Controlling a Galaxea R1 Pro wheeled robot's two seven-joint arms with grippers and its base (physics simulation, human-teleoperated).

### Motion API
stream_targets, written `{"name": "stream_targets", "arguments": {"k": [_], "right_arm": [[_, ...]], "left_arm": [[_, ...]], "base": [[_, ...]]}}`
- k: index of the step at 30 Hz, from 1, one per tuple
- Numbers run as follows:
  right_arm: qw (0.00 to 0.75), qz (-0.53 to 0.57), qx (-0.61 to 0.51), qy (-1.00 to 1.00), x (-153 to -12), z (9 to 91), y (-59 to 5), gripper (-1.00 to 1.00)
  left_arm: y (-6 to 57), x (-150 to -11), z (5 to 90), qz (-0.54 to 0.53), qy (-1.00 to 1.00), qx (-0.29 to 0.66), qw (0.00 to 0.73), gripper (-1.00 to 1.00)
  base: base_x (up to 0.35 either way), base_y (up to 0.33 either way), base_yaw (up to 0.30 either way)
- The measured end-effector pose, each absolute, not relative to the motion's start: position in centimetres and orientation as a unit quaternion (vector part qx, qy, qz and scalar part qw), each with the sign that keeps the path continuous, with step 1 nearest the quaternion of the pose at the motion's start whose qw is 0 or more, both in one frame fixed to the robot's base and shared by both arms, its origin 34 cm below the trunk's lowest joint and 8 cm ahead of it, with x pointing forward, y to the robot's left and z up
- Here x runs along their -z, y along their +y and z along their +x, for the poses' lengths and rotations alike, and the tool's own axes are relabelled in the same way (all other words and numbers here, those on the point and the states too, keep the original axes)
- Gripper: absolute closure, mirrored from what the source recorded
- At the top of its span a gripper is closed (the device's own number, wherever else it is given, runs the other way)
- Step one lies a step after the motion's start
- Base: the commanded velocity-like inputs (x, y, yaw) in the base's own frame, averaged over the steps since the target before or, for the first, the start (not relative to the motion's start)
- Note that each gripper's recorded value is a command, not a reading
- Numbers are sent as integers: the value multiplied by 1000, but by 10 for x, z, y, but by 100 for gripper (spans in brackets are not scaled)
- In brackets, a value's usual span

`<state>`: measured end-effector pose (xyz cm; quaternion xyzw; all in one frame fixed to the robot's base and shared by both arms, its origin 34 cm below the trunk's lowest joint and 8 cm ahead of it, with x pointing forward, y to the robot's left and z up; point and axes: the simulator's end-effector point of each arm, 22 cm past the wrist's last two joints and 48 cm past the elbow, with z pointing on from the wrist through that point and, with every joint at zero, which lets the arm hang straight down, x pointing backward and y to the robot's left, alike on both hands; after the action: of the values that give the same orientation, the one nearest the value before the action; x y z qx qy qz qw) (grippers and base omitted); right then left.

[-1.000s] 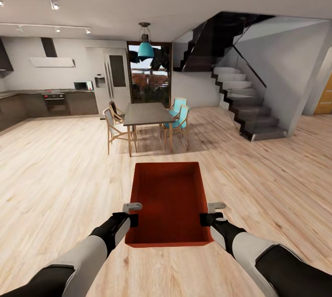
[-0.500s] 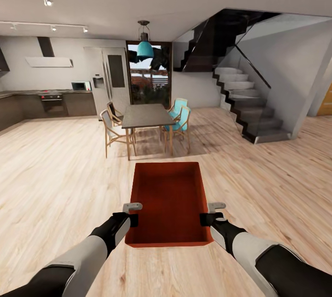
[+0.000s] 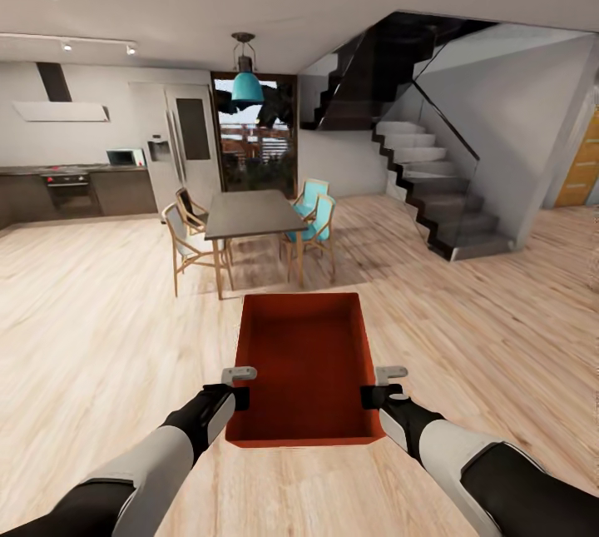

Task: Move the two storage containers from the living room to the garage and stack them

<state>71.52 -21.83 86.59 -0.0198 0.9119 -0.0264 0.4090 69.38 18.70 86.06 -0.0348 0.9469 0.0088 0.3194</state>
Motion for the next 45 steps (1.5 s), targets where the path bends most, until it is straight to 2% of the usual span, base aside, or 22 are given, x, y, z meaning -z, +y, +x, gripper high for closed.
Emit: {"name": "stream_targets", "arguments": {"k": [45], "right_arm": [[409, -20, 26, 912, -866, 715, -218, 100]], "left_arm": [[187, -861, 694, -35, 947, -9, 320, 100]], "base": [[322, 71, -250]]}}
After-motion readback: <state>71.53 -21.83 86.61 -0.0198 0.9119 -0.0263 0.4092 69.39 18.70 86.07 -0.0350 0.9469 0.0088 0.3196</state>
